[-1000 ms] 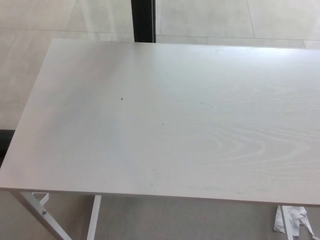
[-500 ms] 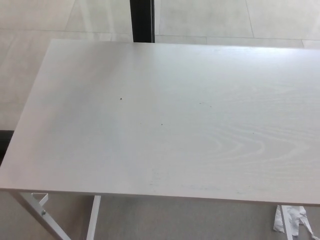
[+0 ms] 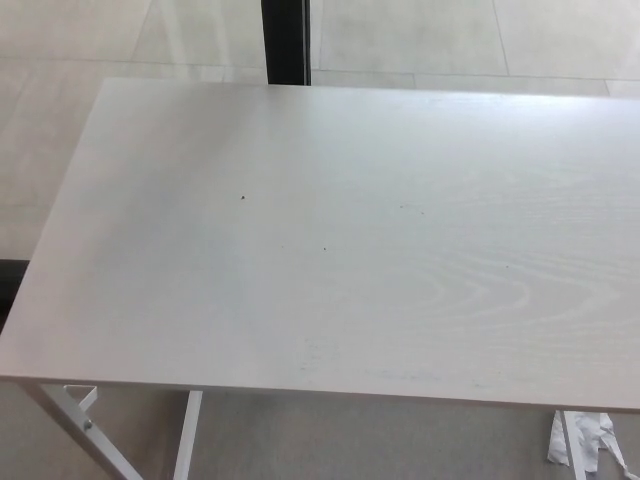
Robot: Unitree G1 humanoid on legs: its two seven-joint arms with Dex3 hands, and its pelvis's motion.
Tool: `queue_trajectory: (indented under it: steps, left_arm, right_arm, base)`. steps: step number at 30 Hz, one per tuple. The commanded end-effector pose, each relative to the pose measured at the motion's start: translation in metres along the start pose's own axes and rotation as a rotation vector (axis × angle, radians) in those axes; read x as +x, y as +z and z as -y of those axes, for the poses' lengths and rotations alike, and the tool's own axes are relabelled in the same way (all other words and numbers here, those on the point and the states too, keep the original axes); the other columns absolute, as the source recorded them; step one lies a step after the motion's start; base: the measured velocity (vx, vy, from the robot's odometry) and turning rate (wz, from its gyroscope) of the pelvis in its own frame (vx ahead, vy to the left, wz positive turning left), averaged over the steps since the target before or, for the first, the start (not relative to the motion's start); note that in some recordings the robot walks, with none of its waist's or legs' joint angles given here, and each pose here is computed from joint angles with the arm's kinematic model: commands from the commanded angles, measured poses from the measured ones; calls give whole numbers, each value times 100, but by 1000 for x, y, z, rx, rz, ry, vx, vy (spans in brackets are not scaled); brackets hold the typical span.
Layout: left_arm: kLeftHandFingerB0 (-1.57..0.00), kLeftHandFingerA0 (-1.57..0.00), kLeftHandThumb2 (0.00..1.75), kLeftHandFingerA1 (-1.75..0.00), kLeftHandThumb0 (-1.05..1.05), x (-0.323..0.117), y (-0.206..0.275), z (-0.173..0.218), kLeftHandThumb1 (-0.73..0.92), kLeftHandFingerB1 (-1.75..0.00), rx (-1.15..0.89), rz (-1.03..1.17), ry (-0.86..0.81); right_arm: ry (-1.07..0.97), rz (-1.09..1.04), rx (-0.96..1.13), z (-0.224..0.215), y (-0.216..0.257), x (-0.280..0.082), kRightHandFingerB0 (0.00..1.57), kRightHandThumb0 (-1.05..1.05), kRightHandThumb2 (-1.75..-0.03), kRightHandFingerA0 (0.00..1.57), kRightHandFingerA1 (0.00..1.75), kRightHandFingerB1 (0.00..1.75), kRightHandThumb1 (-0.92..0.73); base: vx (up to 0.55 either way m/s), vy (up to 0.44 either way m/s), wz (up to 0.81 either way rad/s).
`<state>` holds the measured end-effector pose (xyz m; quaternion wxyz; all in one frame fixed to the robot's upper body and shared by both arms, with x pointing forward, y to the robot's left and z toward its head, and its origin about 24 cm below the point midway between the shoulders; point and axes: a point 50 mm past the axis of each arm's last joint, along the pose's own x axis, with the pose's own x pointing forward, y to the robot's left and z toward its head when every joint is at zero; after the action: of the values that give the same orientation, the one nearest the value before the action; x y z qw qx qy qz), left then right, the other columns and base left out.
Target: The robot uses both its hands to grab the left and right ends of a football kept in the middle of the desk infront of it, lifts it up and places it in the palm of a person
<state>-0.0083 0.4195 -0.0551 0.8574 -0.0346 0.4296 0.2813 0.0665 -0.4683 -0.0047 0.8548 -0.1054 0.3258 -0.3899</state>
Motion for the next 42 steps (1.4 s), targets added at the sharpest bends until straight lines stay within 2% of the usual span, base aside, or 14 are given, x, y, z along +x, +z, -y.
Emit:
queue_trajectory:
  steps: [1,2,3,7,8,9,10,20,21,23,35,36,37,42]
  left_arm:
    - [-34,-52,58,-50,-72,-1,6,-5,59,-37,23,43,44]
    - [-37,-53,89,-61,-78,-2,6,-6,49,-48,13,49,46]
    - [-48,-57,59,-52,-72,-2,7,-6,58,-39,8,55,46]
    - [-52,-55,59,-49,-76,-1,9,-6,57,-37,19,55,45]
    - [-54,-51,58,-49,-77,-1,9,-6,55,-38,-3,55,42]
    - [-53,-48,58,-49,-78,-2,9,-6,57,-37,32,51,39]
    - [-53,-48,58,-49,-79,-2,9,-6,58,-37,46,53,38]
    - [-48,-46,59,-50,-79,-1,11,-5,58,-38,33,38,11]
    - [-47,-45,58,-51,-78,-1,11,-5,59,-37,31,39,11]
    - [-52,-46,58,-53,-79,-1,11,-5,57,-40,8,42,17]
    - [-47,-53,59,-49,-80,-3,8,-6,58,-37,15,44,24]
    - [-48,-52,59,-50,-79,-3,8,-6,58,-38,8,45,20]
    - [-48,-53,59,-49,-81,-3,8,-6,60,-37,38,41,22]
    - [-49,-52,59,-50,-77,-1,8,-7,58,-36,-2,32,37]
  right_arm:
    - [-87,36,48,6,10,2,23,-68,-59,55,48,33,-62]
    - [-90,51,81,6,11,2,20,-72,-86,54,59,44,-51]
    - [-98,60,89,6,11,2,21,-73,-87,59,62,45,-52]
    - [-117,65,80,7,12,2,21,-75,-86,56,62,44,-54]
    - [-117,67,83,7,12,2,26,-65,-59,60,55,32,-63]
    - [-119,58,75,8,9,1,18,-72,-86,54,62,43,-54]
    - [-121,58,70,8,9,1,24,-65,-59,59,55,32,-64]
    - [-100,24,33,10,7,0,21,-72,-60,47,48,33,-64]
    - [-99,27,34,10,6,0,16,-81,-88,42,56,44,-55]
    - [-97,30,40,10,7,0,21,-72,-59,49,47,33,-64]
    - [-87,35,36,10,7,0,22,-70,-60,47,44,33,-64]
    - [-87,36,35,10,7,0,18,-80,-87,44,54,44,-54]
    - [-87,38,47,9,7,0,23,-69,-60,46,44,33,-63]
    - [-83,33,45,9,6,0,21,-69,-60,46,43,32,-64]
  base:
    - [0,0,0]
    - [0,0,0]
    - [0,0,0]
    - [0,0,0]
    - [0,0,0]
    - [0,0,0]
    - [0,0,0]
    - [0,0,0]
    - [0,0,0]
    - [0,0,0]
    - [0,0,0]
    - [0,0,0]
    - [0,0,0]
    - [0,0,0]
